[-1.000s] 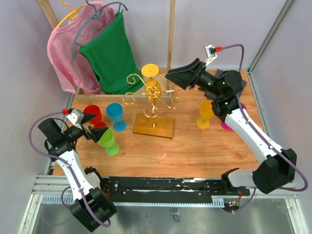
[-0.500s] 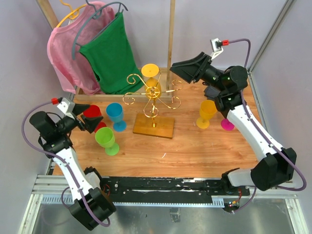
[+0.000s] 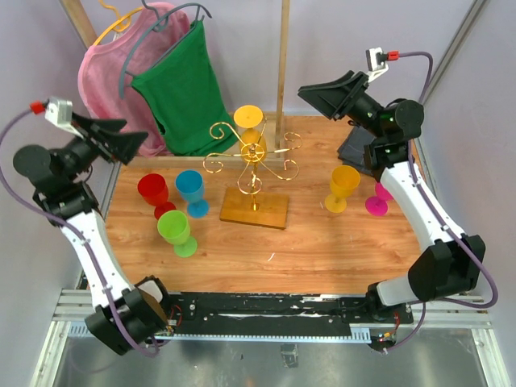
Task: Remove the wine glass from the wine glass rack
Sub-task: Pick up the wine glass from the wine rack.
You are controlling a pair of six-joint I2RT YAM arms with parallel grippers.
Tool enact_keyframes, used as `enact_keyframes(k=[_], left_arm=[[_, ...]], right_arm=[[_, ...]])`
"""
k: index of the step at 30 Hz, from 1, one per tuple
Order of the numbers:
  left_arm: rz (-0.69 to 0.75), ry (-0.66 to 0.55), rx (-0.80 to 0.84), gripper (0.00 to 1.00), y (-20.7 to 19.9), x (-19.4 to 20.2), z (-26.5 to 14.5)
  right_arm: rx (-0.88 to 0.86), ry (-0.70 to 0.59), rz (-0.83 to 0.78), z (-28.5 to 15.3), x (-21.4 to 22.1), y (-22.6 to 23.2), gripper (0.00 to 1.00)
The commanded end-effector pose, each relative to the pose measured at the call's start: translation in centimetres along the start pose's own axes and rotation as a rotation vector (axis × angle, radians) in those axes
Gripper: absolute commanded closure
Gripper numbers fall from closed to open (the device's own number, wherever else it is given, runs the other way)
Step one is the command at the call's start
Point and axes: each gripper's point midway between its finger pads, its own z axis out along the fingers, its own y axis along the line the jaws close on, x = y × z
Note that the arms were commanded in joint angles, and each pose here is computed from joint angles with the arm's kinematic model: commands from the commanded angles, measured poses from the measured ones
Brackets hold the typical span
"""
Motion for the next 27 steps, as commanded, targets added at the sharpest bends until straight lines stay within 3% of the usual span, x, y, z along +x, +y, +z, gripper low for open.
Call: enact_keyframes(k=[1,6,10,15,21,27], left_arm=[[-0.154,-0.052,0.071,0.01,-1.4,-5.6,3.2],[-0.264,-0.055,0.199,0.03,-3.9,-9.1,7.2],[-0.388,-0.006,0.286,0.04,-4.8,-9.2,10.2],[-0.41,0.033,0.377,0.04,-6.8,-9.1,12.9],[-0.455,0.185,0.318,0.02,-6.5,-6.0,17.1],[-0.421,0.258,0.281,0.01,-5.7,-4.2,19.3]], right_arm=[[-0.071,-0.015,-0.035,0.1,-1.9,2.0,0.02],[-0.058,-0.025,-0.03,-0.2,-2.1,1.8,0.02],[-0.023,-0.019,-0.025,-0.6,-1.7,1.4,0.01],[0.144,0.043,-0.059,-1.7,-0.5,-0.5,0.02],[0.297,0.057,-0.1,-4.0,-1.0,-1.6,0.02],[0.377,0.063,-0.11,-5.7,-1.2,-2.1,0.02]])
